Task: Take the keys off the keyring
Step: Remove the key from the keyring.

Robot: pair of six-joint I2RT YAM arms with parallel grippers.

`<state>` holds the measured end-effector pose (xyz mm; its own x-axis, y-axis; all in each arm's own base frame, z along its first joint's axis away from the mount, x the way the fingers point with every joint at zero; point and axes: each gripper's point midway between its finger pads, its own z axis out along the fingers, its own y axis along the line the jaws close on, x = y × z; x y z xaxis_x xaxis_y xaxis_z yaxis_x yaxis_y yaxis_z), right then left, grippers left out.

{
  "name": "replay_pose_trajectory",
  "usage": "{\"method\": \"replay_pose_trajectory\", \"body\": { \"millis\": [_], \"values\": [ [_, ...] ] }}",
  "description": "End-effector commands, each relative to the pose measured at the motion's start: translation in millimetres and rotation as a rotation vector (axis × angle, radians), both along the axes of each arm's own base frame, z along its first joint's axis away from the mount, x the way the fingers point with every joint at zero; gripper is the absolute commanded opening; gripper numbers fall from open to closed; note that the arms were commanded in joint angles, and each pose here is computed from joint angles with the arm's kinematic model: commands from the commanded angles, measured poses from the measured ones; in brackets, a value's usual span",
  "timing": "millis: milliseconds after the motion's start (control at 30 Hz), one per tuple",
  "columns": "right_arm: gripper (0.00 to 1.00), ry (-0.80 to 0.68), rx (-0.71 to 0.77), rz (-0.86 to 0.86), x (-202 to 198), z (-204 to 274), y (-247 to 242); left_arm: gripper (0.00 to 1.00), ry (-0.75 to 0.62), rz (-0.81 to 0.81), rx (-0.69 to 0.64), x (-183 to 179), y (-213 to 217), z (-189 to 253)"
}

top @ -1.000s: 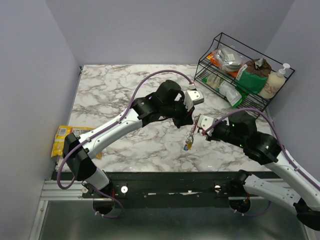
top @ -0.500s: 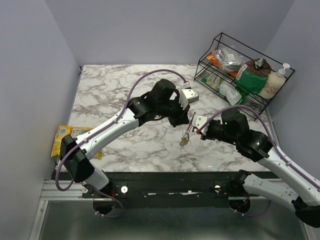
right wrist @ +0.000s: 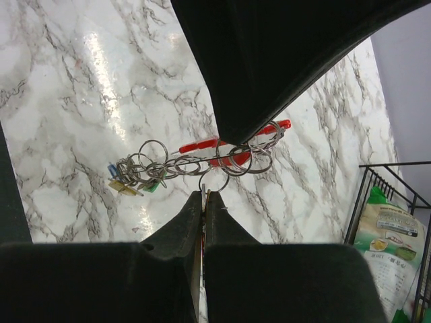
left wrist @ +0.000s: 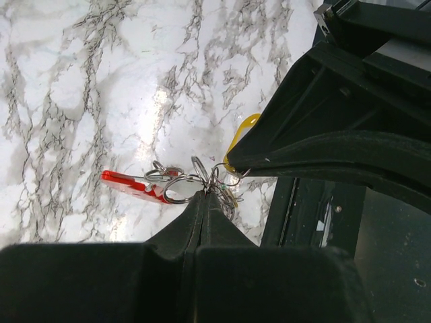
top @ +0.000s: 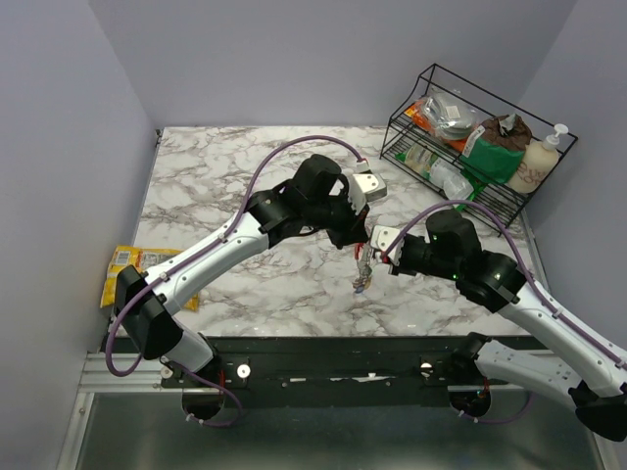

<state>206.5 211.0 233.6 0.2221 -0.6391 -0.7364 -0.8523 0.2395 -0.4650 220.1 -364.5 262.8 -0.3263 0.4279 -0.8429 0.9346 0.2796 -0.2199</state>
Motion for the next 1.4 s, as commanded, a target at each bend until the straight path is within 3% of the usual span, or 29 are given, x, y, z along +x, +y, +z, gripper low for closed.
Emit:
{"method": "replay_pose_trajectory", "body": {
  "millis": [0, 300, 333, 367, 400, 600, 1000, 1267, 1367],
  "values": [
    [0.01, 0.043, -0.021, -0.013, -7.7, -10.8, -7.9, 0.0, -0.061, 0.023, -0.065, 5.7, 6.3, 26.4],
    [0.01, 0.014, -0.011, -0.03, -5.7, 0.4, -11.6, 0.0, -0.062, 0.029, -0.064, 7.0, 6.3, 25.9],
    [0.01, 0.013, -0.011, -0.029, -6.2, 1.6, -12.2, 0.04, -0.067, 0.034, -0.062, 8.2, 6.5, 25.9],
    [0.01, 0.012, -0.01, -0.029, -6.6, 3.1, -12.6, 0.18, -0.07, 0.035, -0.065, 8.2, 6.9, 27.7],
    [0.01, 0.004, -0.006, -0.027, -6.7, 7.7, -12.8, 0.25, -0.069, 0.035, -0.064, 8.4, 6.7, 27.1],
    [0.01, -0.016, -0.012, -0.028, -8.8, 18.8, -17.8, 0.53, -0.066, 0.034, -0.061, 8.3, 6.5, 26.0],
    [0.01, -0.044, 0.003, 0.0, -12.4, 41.2, -17.2, 0.61, -0.036, -0.015, -0.071, 0.3, 2.2, 23.9],
    [0.01, -0.03, 0.013, -0.009, -5.6, 47.1, -10.2, 0.63, 0.031, -0.24, -0.145, -44.0, -0.6, 39.2],
    [0.01, -0.011, 0.03, 0.004, -8.2, 50.3, -5.7, 0.63, 0.029, -0.239, -0.142, -44.6, -0.5, 37.7]
  ]
}}
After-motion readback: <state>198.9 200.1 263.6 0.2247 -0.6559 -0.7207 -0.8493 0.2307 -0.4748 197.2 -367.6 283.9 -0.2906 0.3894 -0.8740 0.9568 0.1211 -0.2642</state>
